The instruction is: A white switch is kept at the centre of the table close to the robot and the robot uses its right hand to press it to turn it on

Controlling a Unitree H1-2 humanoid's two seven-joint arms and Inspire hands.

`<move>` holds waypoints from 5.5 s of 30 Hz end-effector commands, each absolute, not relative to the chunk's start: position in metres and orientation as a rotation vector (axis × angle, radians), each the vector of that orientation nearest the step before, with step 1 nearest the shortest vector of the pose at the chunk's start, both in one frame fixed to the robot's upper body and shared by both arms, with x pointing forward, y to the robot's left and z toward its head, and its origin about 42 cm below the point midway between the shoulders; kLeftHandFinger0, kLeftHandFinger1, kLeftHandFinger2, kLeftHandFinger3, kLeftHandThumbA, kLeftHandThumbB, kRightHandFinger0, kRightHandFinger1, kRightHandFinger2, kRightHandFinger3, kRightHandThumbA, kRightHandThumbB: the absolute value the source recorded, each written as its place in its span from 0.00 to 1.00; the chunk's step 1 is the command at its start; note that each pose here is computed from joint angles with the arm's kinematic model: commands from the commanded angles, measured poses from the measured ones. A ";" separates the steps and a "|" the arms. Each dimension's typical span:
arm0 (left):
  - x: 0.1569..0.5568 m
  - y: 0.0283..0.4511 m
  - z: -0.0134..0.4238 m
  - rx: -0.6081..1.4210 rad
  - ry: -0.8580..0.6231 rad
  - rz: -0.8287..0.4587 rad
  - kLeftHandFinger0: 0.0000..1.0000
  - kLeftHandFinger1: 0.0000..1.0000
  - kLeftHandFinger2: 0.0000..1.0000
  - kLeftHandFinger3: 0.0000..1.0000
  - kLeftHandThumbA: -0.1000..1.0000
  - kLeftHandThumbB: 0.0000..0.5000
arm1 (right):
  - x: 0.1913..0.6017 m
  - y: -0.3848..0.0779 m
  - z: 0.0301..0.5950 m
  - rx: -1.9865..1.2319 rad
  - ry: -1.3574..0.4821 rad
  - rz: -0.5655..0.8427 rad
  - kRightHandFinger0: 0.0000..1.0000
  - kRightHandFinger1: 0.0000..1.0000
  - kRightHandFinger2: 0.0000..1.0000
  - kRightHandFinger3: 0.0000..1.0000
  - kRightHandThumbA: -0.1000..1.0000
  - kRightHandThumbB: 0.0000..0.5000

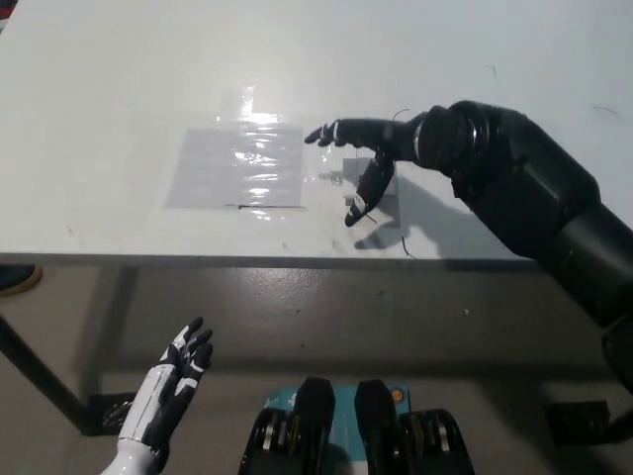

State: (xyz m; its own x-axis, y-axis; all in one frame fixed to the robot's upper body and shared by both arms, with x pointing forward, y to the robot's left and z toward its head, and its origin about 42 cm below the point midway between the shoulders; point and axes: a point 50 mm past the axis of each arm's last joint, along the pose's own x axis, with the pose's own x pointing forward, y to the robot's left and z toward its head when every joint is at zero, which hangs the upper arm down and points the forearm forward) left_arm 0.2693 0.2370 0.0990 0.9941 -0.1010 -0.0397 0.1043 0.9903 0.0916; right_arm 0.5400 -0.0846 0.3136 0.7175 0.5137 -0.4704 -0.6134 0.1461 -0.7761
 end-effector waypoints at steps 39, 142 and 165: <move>0.273 0.237 0.109 0.097 0.001 -0.126 1.00 1.00 1.00 1.00 0.84 0.06 | 0.540 -0.114 0.344 -1.308 0.113 0.828 1.00 1.00 1.00 1.00 1.00 0.53; 0.279 0.238 0.117 0.108 -0.019 -0.131 1.00 1.00 1.00 1.00 0.84 0.21 | 0.563 -0.099 0.363 -1.320 0.106 0.806 1.00 1.00 1.00 1.00 1.00 0.67; 0.277 0.239 0.116 0.116 -0.004 -0.140 1.00 1.00 1.00 1.00 0.82 0.09 | 0.558 -0.096 0.408 -1.198 0.082 0.777 1.00 1.00 1.00 1.00 1.00 0.53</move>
State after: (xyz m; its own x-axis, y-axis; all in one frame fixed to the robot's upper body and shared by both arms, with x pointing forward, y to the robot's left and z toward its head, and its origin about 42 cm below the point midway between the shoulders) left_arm 0.2761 0.2400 0.1052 0.9926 -0.1135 -0.0421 0.1174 0.9875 0.1052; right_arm 0.5583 -0.0982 0.3774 0.7310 0.4754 -0.4895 -0.5995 0.1048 -0.7935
